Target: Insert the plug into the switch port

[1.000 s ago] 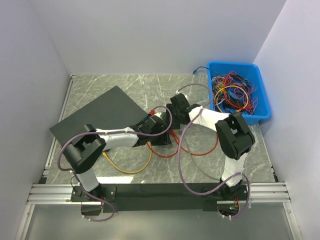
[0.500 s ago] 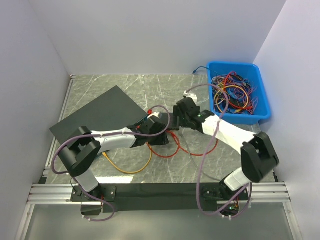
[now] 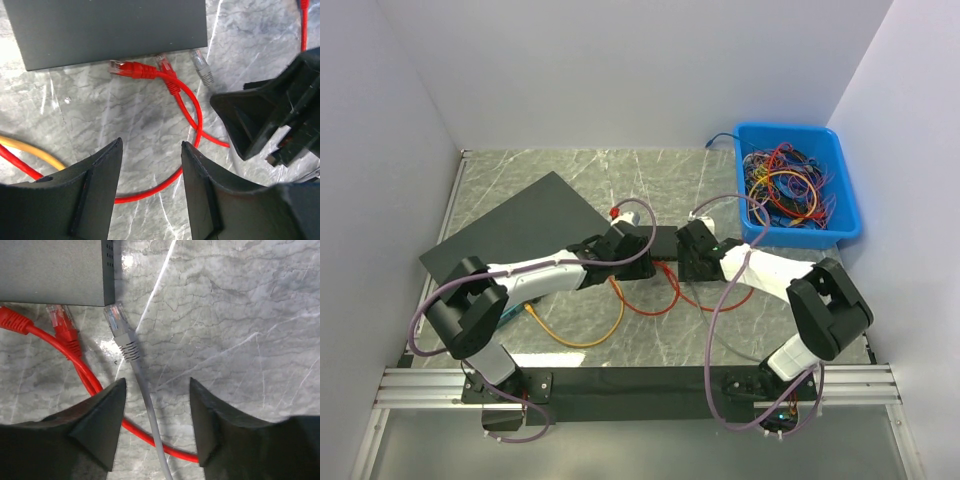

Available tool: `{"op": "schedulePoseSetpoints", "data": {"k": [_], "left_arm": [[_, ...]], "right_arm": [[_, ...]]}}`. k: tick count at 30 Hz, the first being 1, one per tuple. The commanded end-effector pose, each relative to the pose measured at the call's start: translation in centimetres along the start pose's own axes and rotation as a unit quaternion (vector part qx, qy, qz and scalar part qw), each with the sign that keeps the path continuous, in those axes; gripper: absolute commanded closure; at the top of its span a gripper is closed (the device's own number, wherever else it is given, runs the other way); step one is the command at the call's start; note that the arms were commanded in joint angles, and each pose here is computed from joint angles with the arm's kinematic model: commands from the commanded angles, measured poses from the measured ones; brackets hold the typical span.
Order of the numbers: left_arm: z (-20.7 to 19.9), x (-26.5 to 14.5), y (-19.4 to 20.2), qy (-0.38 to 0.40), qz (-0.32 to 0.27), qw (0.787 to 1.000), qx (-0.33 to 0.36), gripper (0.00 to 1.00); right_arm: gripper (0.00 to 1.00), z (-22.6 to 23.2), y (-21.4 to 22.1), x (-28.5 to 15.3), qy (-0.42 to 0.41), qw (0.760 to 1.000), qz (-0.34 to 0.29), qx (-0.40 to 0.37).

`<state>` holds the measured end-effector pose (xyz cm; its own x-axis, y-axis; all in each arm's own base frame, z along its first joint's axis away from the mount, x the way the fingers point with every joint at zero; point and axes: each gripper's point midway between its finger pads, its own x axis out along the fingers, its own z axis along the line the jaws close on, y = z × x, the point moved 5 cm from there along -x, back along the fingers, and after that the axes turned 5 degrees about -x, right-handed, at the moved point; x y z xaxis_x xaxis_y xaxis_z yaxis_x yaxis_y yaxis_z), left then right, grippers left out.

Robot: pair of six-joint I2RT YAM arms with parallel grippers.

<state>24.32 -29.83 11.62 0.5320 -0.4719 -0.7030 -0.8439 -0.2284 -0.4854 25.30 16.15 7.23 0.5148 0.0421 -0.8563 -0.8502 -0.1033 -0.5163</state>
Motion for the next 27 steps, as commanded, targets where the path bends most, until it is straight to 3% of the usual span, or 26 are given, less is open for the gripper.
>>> {"op": "schedulePoseSetpoints", "data": {"k": [1,8,13,20,27], "left_arm": [[-1.4,-0.2,-0.4,0.01,-0.012,1.0,0.014,0.44],[-2.2,0.9,2.4,0.023,0.014,0.999,0.025,0.45],[-3.4,2.6,6.8,0.051,0.068,0.994,0.066,0.45],[-3.4,3.7,10.8,0.077,0.113,0.988,0.076,0.47],[0.1,0.7,12.7,0.038,0.132,0.989,0.061,0.52]], "right_arm": [[0.42,0.5,-1.0,0.3,-0.004,1.0,-0.012,0.004],[0.59,1.0,-0.9,1.1,-0.003,1.0,0.013,-0.01],[0.7,0.9,-1.0,1.0,0.0,1.0,0.009,-0.008],[0.74,0.5,-1.3,0.1,0.002,1.0,-0.012,0.002],[0.75,0.2,-2.5,-1.9,-0.004,0.999,-0.04,0.008]]}}
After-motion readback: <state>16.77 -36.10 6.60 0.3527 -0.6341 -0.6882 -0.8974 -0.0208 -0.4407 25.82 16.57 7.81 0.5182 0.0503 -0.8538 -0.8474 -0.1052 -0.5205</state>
